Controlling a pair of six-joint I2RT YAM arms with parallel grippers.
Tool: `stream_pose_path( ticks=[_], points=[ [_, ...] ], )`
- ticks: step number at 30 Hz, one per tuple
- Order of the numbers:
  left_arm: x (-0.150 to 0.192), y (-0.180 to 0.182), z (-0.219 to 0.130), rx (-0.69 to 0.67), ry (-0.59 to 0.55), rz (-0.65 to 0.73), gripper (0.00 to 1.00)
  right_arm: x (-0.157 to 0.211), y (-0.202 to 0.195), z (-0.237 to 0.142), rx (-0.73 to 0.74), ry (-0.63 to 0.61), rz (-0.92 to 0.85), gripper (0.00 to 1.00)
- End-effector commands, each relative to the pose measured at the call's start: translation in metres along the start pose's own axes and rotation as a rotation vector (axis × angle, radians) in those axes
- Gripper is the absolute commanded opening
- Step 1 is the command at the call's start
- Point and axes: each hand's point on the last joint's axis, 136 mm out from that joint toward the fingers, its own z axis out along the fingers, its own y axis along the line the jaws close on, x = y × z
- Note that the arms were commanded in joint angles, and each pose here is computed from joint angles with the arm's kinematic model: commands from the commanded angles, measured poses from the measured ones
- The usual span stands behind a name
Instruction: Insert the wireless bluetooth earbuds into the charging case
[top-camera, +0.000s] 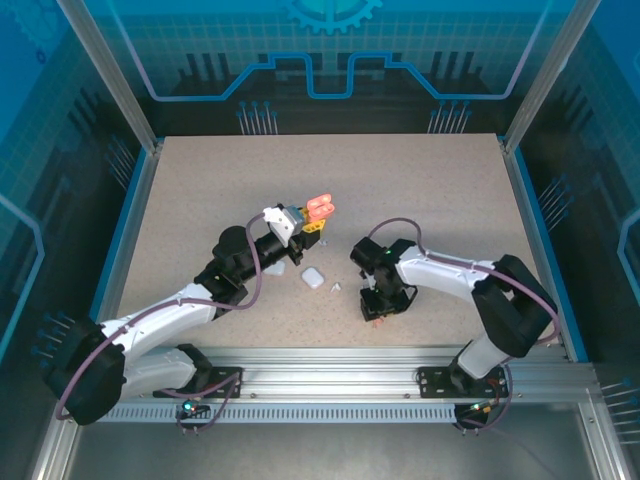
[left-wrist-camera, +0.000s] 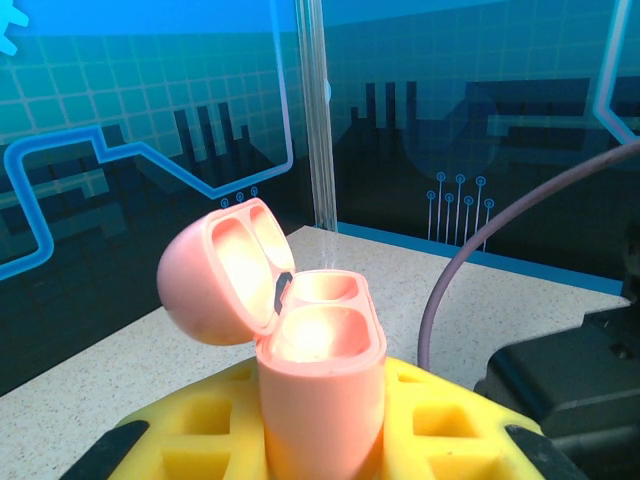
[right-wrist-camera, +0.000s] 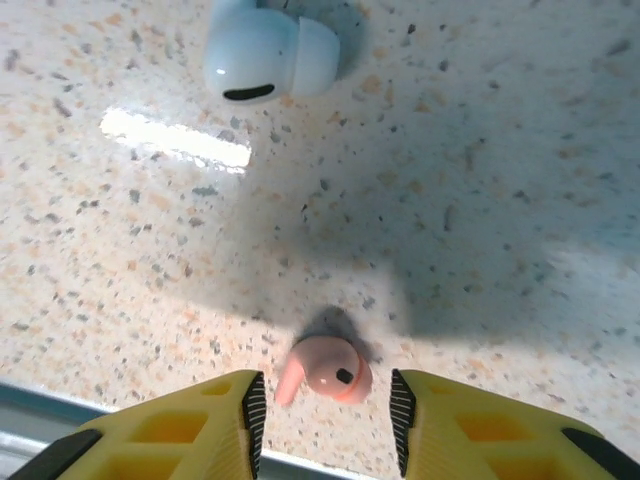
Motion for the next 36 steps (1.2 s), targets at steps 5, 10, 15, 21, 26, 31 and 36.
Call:
stream_pose_path(
  ticks=[5,10,15,21,26,31,36],
  points=[
    [-0.014,0.004,-0.002,-0.021,-0.035,0.021,0.11,0.017,-0.003,-0.007,-0.028,0.032,-0.062,0.42],
    [-0.016,0.004,-0.001,-0.021,-0.036,0.028,0.11,0.033,-0.015,0.004,0.014,0.094,-0.067,0.41],
    [-0.015,0.005,-0.001,-0.021,-0.034,0.027,0.11,0.034,-0.013,0.014,0.015,0.111,-0.068,0.41],
    [-0.016,0.005,-0.001,-0.023,-0.033,0.033,0.11,0.024,-0.009,0.022,0.028,0.110,-0.070,0.37],
    [-0.017,0.005,-0.003,-0.026,-0.032,0.037,0.11,0.009,0.002,0.017,0.022,0.075,-0.088,0.35],
    [-0.016,0.006,-0.003,-0.028,-0.031,0.038,0.11,0.001,0.005,0.014,0.021,0.047,-0.096,0.36],
    [-0.016,0.006,-0.004,-0.029,-0.032,0.037,0.11,-0.003,0.005,0.013,0.030,0.039,-0.105,0.35]
  ],
)
